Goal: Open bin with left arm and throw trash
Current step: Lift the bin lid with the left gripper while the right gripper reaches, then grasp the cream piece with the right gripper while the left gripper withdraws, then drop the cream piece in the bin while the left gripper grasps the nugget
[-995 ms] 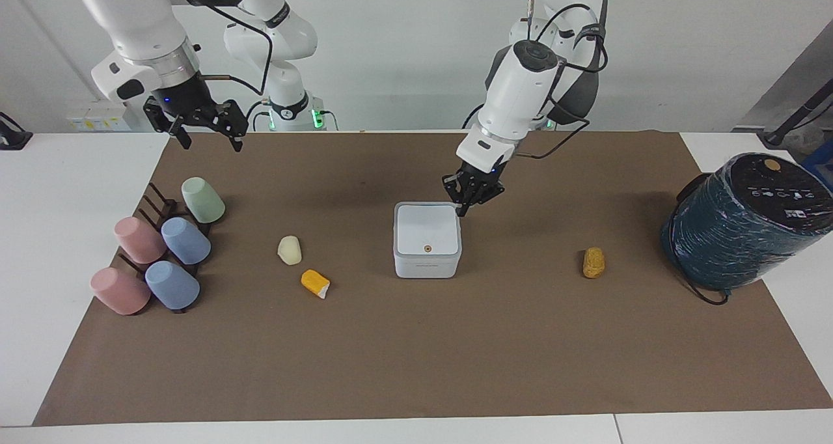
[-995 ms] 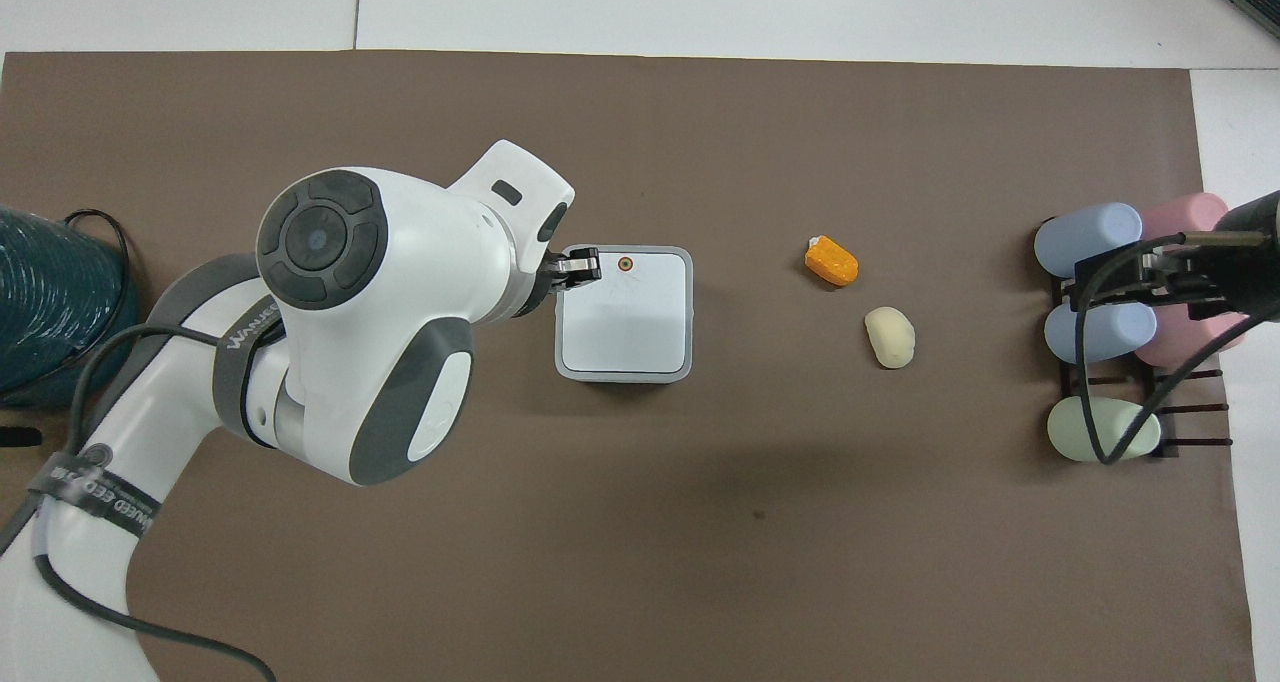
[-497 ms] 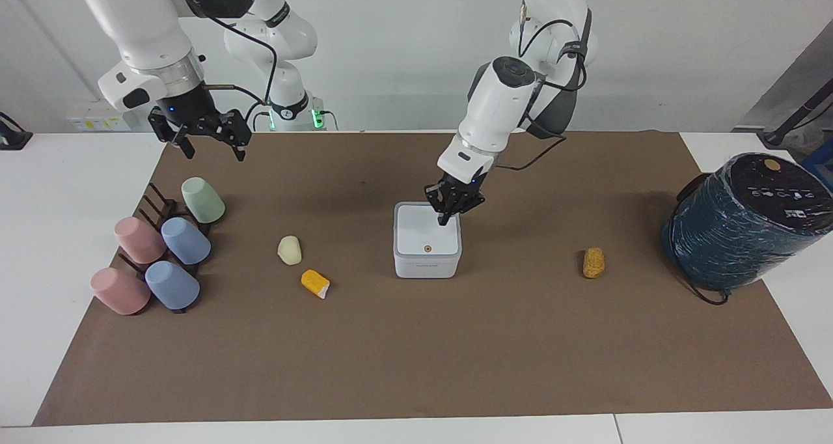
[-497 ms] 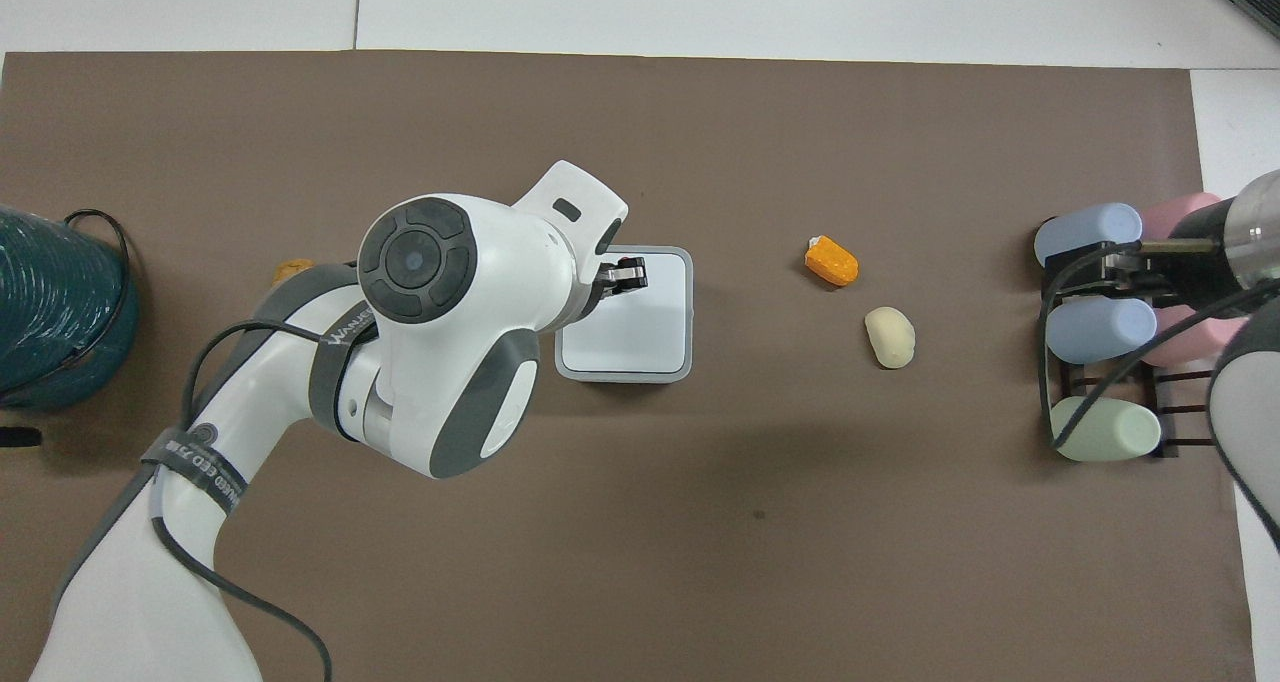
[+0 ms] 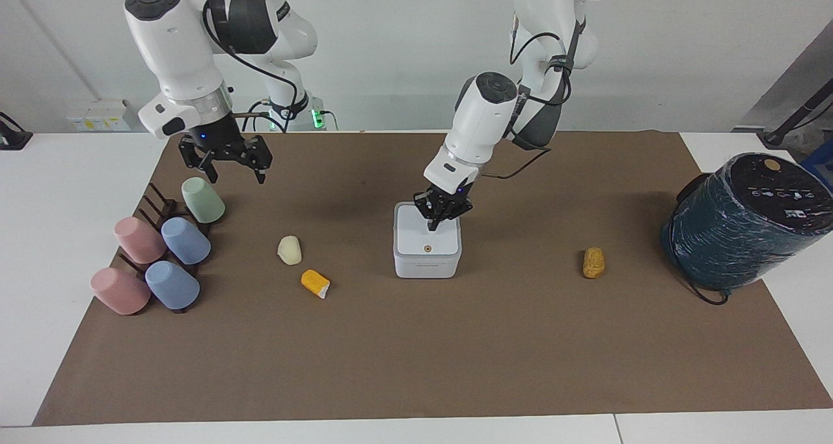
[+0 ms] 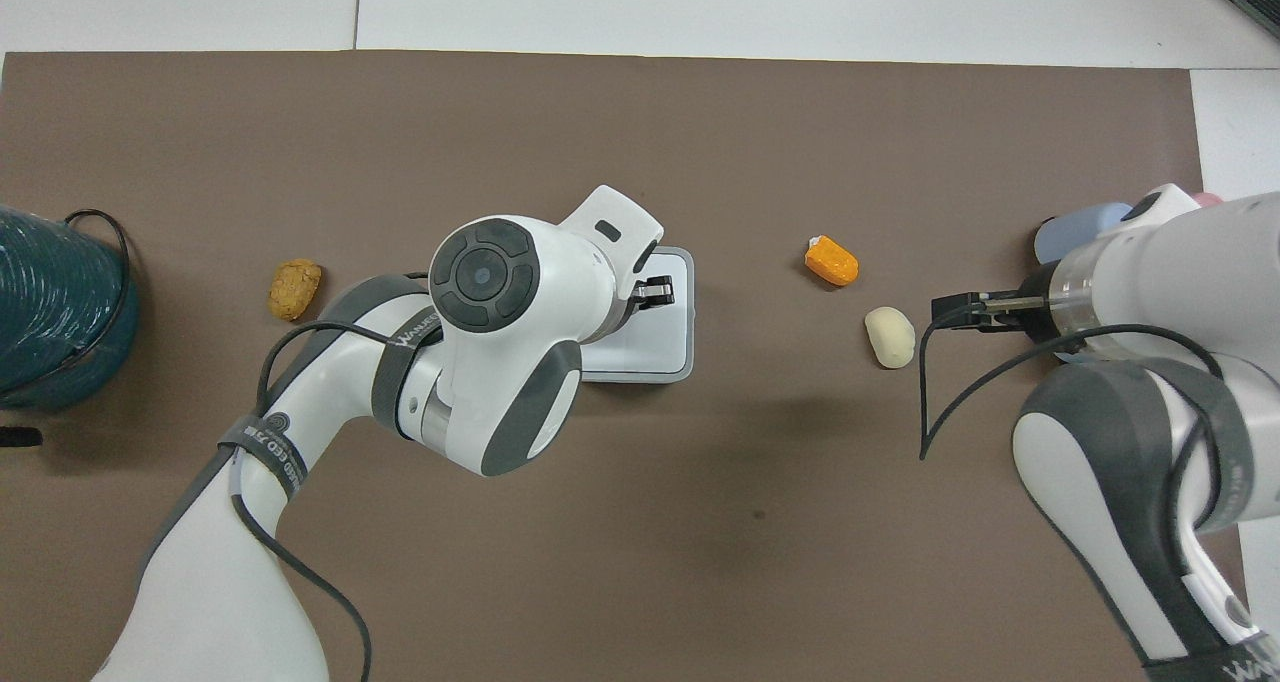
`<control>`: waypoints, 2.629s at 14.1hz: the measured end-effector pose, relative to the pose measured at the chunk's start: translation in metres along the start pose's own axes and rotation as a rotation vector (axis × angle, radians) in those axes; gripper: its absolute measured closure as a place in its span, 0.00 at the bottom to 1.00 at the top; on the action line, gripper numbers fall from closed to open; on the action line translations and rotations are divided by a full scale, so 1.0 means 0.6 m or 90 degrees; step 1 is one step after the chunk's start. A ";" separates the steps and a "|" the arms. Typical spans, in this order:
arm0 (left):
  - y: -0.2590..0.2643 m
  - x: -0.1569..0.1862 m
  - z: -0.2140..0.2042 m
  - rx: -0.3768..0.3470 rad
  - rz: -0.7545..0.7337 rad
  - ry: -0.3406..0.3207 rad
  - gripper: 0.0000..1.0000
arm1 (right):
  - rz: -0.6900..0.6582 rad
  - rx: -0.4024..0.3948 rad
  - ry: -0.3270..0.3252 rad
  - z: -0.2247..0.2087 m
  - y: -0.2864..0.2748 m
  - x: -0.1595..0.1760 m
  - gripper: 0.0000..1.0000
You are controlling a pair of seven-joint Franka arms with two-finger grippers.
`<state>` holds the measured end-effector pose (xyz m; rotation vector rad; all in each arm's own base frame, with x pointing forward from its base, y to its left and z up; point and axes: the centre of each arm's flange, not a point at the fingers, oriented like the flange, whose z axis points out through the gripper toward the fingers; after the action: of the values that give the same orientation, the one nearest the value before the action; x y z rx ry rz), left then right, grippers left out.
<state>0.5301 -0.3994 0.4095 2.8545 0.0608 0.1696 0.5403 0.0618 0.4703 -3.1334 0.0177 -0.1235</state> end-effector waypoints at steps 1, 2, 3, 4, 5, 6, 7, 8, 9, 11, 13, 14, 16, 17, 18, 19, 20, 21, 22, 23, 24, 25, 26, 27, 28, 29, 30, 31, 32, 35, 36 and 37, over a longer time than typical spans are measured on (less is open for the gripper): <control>0.000 0.000 0.000 0.000 0.000 0.000 0.99 | -0.001 0.000 -0.002 0.020 -0.001 0.002 0.00; 0.000 0.000 0.000 0.000 0.000 0.000 0.99 | -0.004 -0.001 -0.007 0.037 -0.004 0.003 0.00; 0.000 0.000 0.000 0.000 0.000 0.000 0.99 | -0.015 -0.001 -0.012 0.055 -0.010 0.006 0.00; 0.001 0.001 -0.002 0.001 0.000 0.000 0.99 | -0.027 -0.001 -0.012 0.076 -0.015 0.010 0.00; 0.002 0.003 -0.006 0.003 0.000 -0.005 0.99 | -0.040 -0.001 -0.008 0.103 -0.018 0.012 0.00; 0.004 0.010 -0.017 0.010 -0.001 -0.015 0.99 | -0.054 0.000 -0.006 0.128 -0.018 0.012 0.00; 0.003 0.023 -0.034 0.019 -0.005 -0.029 0.99 | -0.066 0.000 -0.006 0.149 -0.016 0.008 0.00; -0.004 0.040 -0.059 0.029 -0.013 -0.043 0.99 | -0.074 0.000 -0.004 0.163 -0.013 0.006 0.00; -0.019 0.063 -0.093 0.043 -0.025 -0.057 0.99 | -0.082 -0.001 -0.005 0.174 -0.010 0.001 0.00; -0.060 0.104 -0.157 0.075 -0.041 -0.068 0.99 | -0.090 -0.001 -0.001 0.190 -0.006 -0.005 0.00; -0.107 0.136 -0.195 0.103 -0.054 -0.063 0.98 | -0.104 0.000 0.009 0.217 -0.008 -0.006 0.00; -0.131 0.150 -0.203 0.113 -0.049 -0.060 0.94 | -0.115 0.000 0.006 0.231 -0.009 -0.007 0.00; -0.185 0.176 -0.215 0.124 -0.022 -0.059 0.89 | -0.132 -0.001 0.008 0.249 -0.009 -0.009 0.01; -0.212 0.188 -0.221 0.125 -0.006 -0.060 0.89 | -0.135 0.000 0.013 0.254 -0.009 -0.011 0.07; -0.242 0.201 -0.227 0.125 0.009 -0.060 0.84 | -0.136 0.000 0.018 0.256 -0.009 -0.012 0.17; -0.274 0.213 -0.233 0.125 0.023 -0.061 0.84 | -0.136 0.000 0.019 0.257 -0.009 -0.013 0.31; -0.302 0.222 -0.237 0.126 0.034 -0.063 0.78 | -0.136 0.000 0.019 0.258 -0.009 -0.013 0.42; -0.327 0.229 -0.239 0.126 0.041 -0.064 0.78 | -0.136 0.000 0.019 0.257 -0.009 -0.013 0.55; -0.347 0.234 -0.238 0.126 0.042 -0.062 0.74 | -0.137 0.000 0.019 0.257 -0.010 -0.013 0.65; -0.361 0.237 -0.233 0.126 0.040 -0.055 0.65 | -0.137 0.000 0.020 0.256 -0.012 -0.013 0.76; -0.371 0.236 -0.223 0.125 0.038 -0.047 0.53 | -0.134 0.001 0.021 0.255 -0.012 -0.012 0.83; -0.378 0.231 -0.209 0.124 0.037 -0.039 0.43 | -0.130 0.001 0.024 0.252 -0.012 -0.011 0.88; -0.386 0.223 -0.194 0.124 0.035 -0.032 0.33 | -0.124 0.001 0.031 0.245 -0.015 -0.008 0.90; -0.398 0.214 -0.178 0.124 0.032 -0.025 0.19 | -0.121 0.003 0.041 0.232 -0.024 -0.003 0.92; -0.414 0.201 -0.162 0.124 0.034 -0.020 0.09 | -0.116 0.005 0.051 0.216 -0.037 0.002 0.95; -0.430 0.188 -0.148 0.125 0.043 -0.016 0.00 | -0.108 0.007 0.056 0.199 -0.051 0.006 0.96; -0.448 0.174 -0.135 0.127 0.055 -0.015 0.00 | -0.102 0.009 0.060 0.180 -0.064 0.010 0.96; -0.467 0.162 -0.123 0.129 0.069 -0.017 0.00 | -0.100 0.012 0.068 0.158 -0.078 0.017 0.96; -0.484 0.154 -0.115 0.130 0.087 -0.019 0.00 | -0.099 0.016 0.078 0.133 -0.096 0.023 0.96; -0.532 0.150 -0.100 0.133 0.132 -0.015 0.00 | -0.073 0.038 0.118 0.062 -0.177 0.037 0.96; -0.543 0.149 -0.094 0.134 0.144 -0.010 0.00 | -0.058 0.047 0.128 0.044 -0.207 0.037 0.96; -0.553 0.147 -0.088 0.135 0.155 -0.007 0.00 | -0.044 0.057 0.137 0.029 -0.234 0.036 0.96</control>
<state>0.6028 -0.0613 0.3765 3.0671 -0.2893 0.2087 0.5647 0.2021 0.4553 -3.0164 -0.0918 -0.4470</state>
